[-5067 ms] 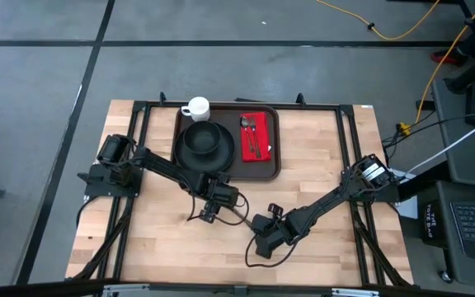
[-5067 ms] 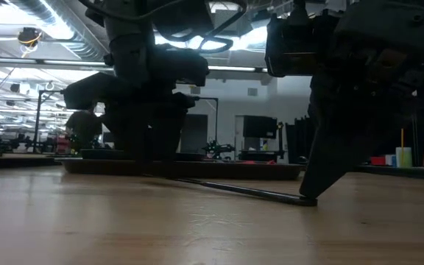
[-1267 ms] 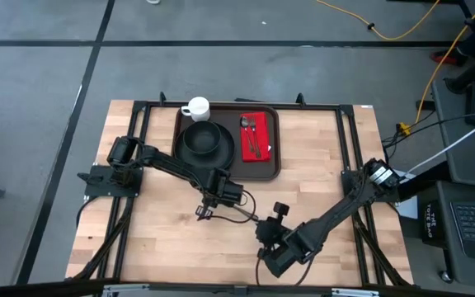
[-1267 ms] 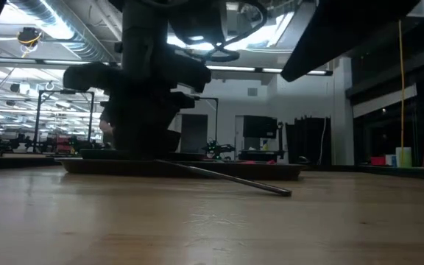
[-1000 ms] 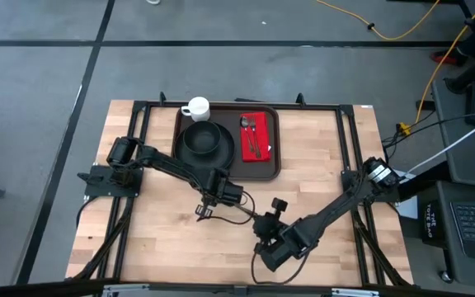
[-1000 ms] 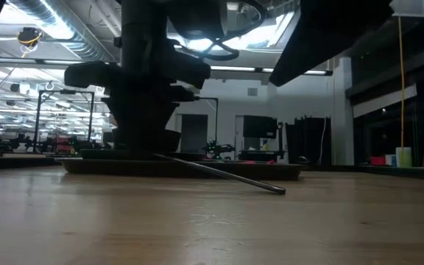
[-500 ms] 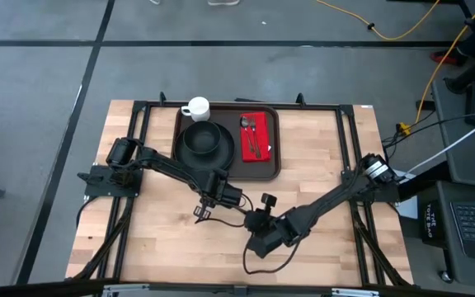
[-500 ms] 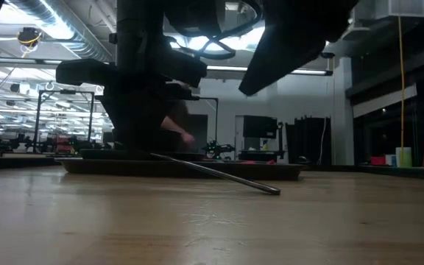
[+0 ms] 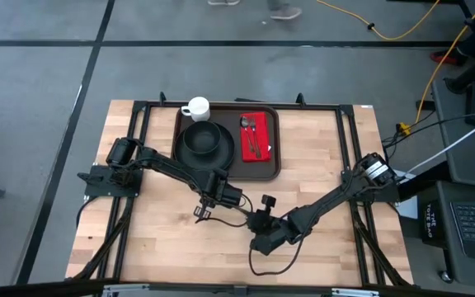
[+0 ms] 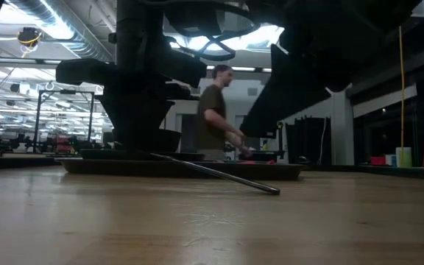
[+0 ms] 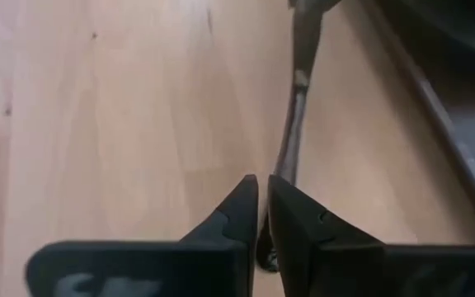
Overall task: Set up tray
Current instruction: Put the silver knife on the red napkin to the right of the silver fork
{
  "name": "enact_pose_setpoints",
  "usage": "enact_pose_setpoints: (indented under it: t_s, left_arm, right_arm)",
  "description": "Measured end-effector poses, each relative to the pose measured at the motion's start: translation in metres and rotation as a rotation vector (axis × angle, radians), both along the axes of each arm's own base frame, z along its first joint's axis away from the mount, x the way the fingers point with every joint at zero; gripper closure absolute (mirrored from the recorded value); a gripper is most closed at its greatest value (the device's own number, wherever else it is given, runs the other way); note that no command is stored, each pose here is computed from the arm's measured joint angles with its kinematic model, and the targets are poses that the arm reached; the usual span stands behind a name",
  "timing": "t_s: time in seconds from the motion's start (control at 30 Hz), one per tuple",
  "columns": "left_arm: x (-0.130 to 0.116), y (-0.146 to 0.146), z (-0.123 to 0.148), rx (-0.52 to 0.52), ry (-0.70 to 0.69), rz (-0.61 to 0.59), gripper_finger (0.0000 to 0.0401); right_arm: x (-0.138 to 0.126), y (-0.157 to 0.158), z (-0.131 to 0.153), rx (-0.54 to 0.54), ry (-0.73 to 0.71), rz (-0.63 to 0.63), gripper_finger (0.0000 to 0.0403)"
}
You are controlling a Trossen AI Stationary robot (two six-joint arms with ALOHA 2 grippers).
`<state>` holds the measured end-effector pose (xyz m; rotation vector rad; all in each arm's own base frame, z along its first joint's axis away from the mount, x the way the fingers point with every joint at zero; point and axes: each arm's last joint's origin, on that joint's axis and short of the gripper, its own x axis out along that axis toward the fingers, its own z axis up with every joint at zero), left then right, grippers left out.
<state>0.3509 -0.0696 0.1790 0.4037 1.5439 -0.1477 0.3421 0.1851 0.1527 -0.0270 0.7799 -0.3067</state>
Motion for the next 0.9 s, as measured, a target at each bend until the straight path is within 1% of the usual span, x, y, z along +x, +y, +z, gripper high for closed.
enact_pose_setpoints:
  t_s: [0.13,0.37,0.47,0.53,0.6,0.77,0.83,0.9]
  left_arm:
    - [0.0,0.0,0.0,-0.006,0.001,0.002,0.0315]
    - [0.0,0.0,0.0,-0.011,0.002,0.003,0.0315]
    - [0.0,0.0,0.0,-0.011,0.001,0.002,0.0315]
    - [0.0,0.0,0.0,-0.011,0.001,0.002,0.0315]
    - [0.0,0.0,0.0,-0.011,0.002,0.002,0.0315]
    - [0.0,0.0,0.0,-0.011,0.001,0.002,0.0315]
    - [0.0,0.0,0.0,-0.011,0.001,0.002,0.0315]
    - [0.0,0.0,0.0,-0.011,0.001,0.002,0.0315]
  right_arm:
    - [-0.002,0.003,0.002,-0.049,-0.016,0.005,0.0365]
    - [-0.021,0.017,0.015,-0.068,-0.004,0.035,0.0366]
    - [-0.026,0.021,0.015,-0.092,-0.009,0.035,0.0366]
    - [-0.025,0.022,0.011,-0.1,-0.002,0.038,0.0366]
    - [-0.025,0.021,0.006,-0.133,0.03,0.055,0.0366]
    - [-0.02,0.017,0.004,-0.154,0.086,0.14,0.0366]
    - [-0.018,0.015,0.004,-0.149,0.081,0.137,0.0366]
    - [-0.016,0.011,0.004,-0.128,0.071,0.106,0.0366]
